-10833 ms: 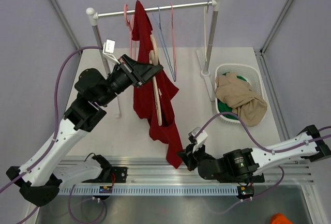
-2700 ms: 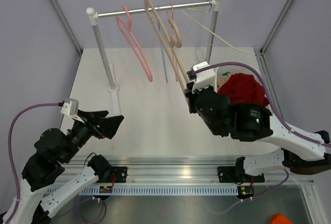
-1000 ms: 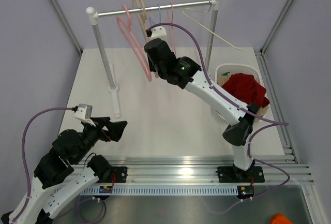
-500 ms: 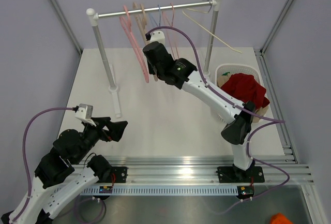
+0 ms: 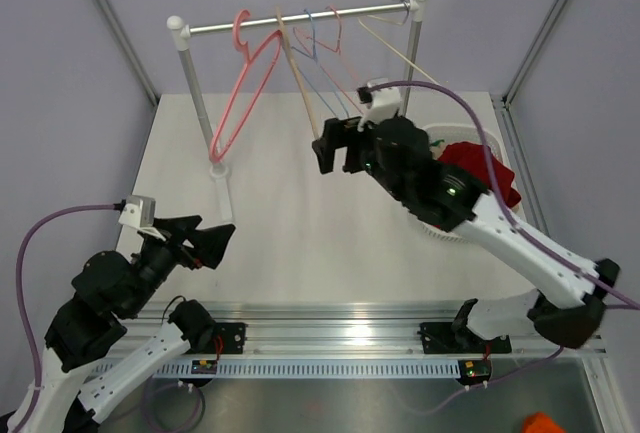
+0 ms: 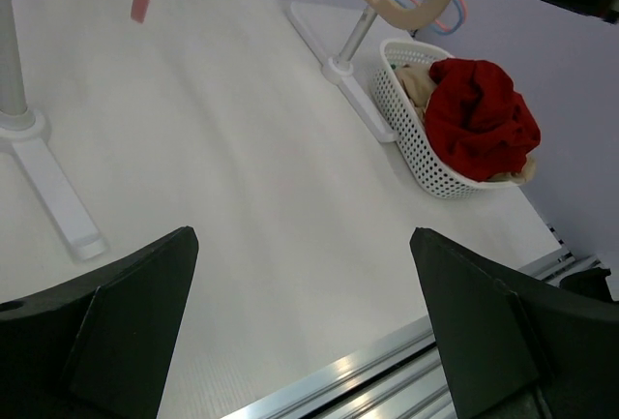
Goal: Remove the t-shirt from the hanger
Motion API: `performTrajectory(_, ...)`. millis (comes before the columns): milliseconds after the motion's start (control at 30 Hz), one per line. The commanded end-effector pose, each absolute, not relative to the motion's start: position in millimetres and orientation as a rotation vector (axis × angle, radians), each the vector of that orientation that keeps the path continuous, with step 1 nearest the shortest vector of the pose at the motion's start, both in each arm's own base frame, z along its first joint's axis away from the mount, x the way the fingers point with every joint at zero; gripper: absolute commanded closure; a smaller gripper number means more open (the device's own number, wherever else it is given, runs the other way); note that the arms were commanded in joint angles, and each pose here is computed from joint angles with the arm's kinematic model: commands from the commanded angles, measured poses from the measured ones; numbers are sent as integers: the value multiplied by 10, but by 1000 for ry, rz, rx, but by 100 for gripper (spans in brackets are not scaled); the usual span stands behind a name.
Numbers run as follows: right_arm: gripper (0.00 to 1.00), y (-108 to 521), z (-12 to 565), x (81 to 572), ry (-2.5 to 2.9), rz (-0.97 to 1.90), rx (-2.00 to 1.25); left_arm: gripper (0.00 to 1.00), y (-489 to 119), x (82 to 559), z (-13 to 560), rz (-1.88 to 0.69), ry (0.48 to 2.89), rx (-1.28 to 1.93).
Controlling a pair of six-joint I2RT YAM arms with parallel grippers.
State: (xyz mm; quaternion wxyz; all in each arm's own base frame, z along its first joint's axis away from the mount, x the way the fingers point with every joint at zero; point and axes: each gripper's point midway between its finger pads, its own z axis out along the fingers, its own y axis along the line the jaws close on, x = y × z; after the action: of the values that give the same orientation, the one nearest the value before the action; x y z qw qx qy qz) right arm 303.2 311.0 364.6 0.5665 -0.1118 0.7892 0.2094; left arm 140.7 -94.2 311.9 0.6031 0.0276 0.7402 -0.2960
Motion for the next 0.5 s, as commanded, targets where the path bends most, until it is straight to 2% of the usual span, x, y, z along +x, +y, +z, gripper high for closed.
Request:
performTrajectory(0,1,2779,4531,2517,1584,741,-233,1,-834,1412,3526,-685,1600,25)
performTrajectory(33,0,2756,4387,2426,1600,758,-267,1,-791,1411,3580,-677,1587,8)
performTrajectory(100,0,2474,4571,2137,1523,834,-265,1,-733,1400,3642,-671,1567,-14)
performTrajectory(167,1,2346,4440,1964,1528,865,-292,1,-700,1376,3701,-675,1549,-21)
performTrajectory(200,1,2139,4548,1792,1475,901,-282,1,-676,1365,3721,-675,1541,-30)
performTrajectory(467,0,1392,4113,1378,1462,900,-198,1,-520,1376,3650,-634,1520,-100)
